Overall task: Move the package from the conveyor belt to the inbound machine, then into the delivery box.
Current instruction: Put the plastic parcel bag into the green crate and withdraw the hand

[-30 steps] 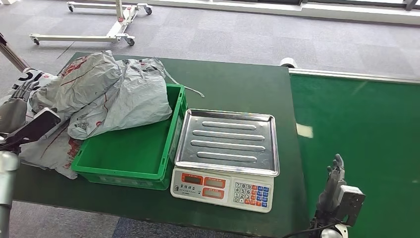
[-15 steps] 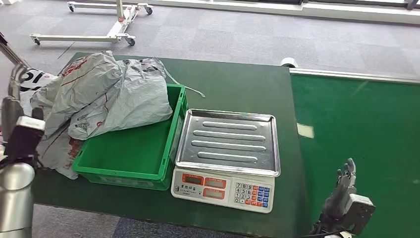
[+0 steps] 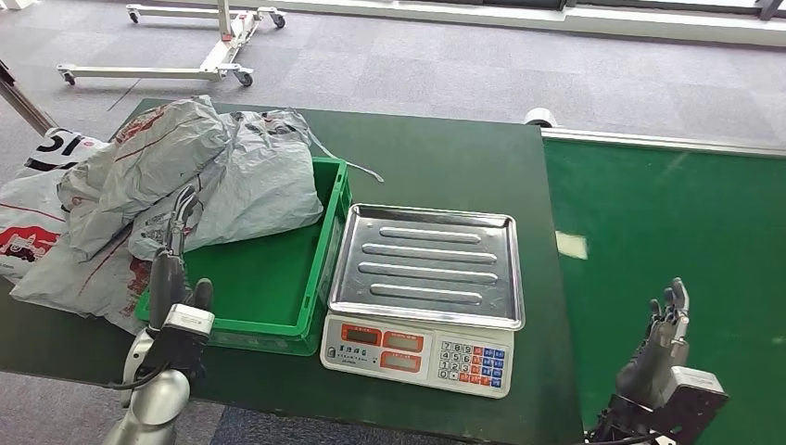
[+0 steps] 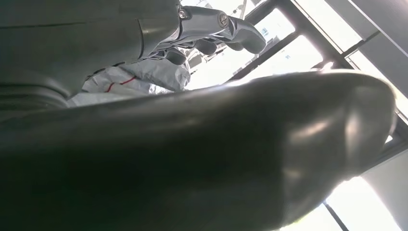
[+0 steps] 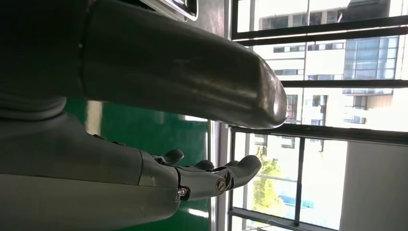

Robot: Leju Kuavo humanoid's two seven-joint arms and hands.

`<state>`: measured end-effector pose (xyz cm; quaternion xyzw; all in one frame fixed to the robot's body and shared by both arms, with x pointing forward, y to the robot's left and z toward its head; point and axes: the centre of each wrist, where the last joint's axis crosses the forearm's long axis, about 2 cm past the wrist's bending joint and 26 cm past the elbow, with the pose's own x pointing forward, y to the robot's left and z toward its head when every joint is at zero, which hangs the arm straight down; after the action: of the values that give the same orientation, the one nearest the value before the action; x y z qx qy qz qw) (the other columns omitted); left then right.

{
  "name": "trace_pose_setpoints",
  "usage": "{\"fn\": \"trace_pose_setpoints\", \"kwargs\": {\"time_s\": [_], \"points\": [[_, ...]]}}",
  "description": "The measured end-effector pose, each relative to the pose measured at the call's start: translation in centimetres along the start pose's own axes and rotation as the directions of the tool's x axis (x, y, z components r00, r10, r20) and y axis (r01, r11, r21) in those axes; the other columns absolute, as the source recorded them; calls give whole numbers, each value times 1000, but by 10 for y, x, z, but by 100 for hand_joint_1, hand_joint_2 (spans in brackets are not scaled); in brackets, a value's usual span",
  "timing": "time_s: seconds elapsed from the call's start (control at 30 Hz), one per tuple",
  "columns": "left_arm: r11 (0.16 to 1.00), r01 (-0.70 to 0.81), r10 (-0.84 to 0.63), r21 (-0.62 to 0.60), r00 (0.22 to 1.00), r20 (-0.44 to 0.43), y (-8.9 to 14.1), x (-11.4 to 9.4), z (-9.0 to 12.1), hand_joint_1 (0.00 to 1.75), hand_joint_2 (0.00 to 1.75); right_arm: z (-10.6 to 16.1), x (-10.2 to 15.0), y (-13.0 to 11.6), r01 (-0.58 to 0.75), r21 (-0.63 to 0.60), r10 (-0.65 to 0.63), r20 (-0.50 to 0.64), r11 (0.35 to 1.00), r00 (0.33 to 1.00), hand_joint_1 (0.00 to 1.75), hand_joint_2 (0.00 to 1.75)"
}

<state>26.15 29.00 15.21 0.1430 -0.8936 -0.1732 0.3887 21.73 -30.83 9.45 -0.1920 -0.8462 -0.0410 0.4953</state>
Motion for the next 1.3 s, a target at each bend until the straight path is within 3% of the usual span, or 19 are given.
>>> {"fn": "trace_pose_setpoints", "kwargs": {"time_s": [0.13,0.33,0.7,0.87,1.0,1.03,1.17,1.3], "points": [[1000,18,-18,8,1000,15,-11,8,7,0,0,-1,6,0,-25,5,25,45,1000,999,0,0],[987,-120,123,105,992,-23,-39,26,26,0,0,-8,25,-1,-65,7,64,111,998,992,0,0],[968,-200,208,154,978,-34,-52,33,26,0,0,-12,34,0,-69,22,65,141,997,988,0,0],[951,-226,239,210,970,-40,-63,41,26,0,0,-13,40,11,-39,111,25,129,993,991,0,0],[951,-209,225,228,973,-49,-63,42,28,0,175,-3,42,18,-34,140,16,125,990,992,0,0],[952,-197,215,233,975,-52,-63,41,29,0,175,-1,43,21,-37,146,18,128,989,992,0,0],[957,-162,181,240,981,-62,-61,38,30,0,0,2,48,33,-52,160,28,149,986,988,0,0],[961,-155,175,230,982,-71,-61,37,31,0,0,3,51,38,-44,161,20,146,986,989,0,0]]}}
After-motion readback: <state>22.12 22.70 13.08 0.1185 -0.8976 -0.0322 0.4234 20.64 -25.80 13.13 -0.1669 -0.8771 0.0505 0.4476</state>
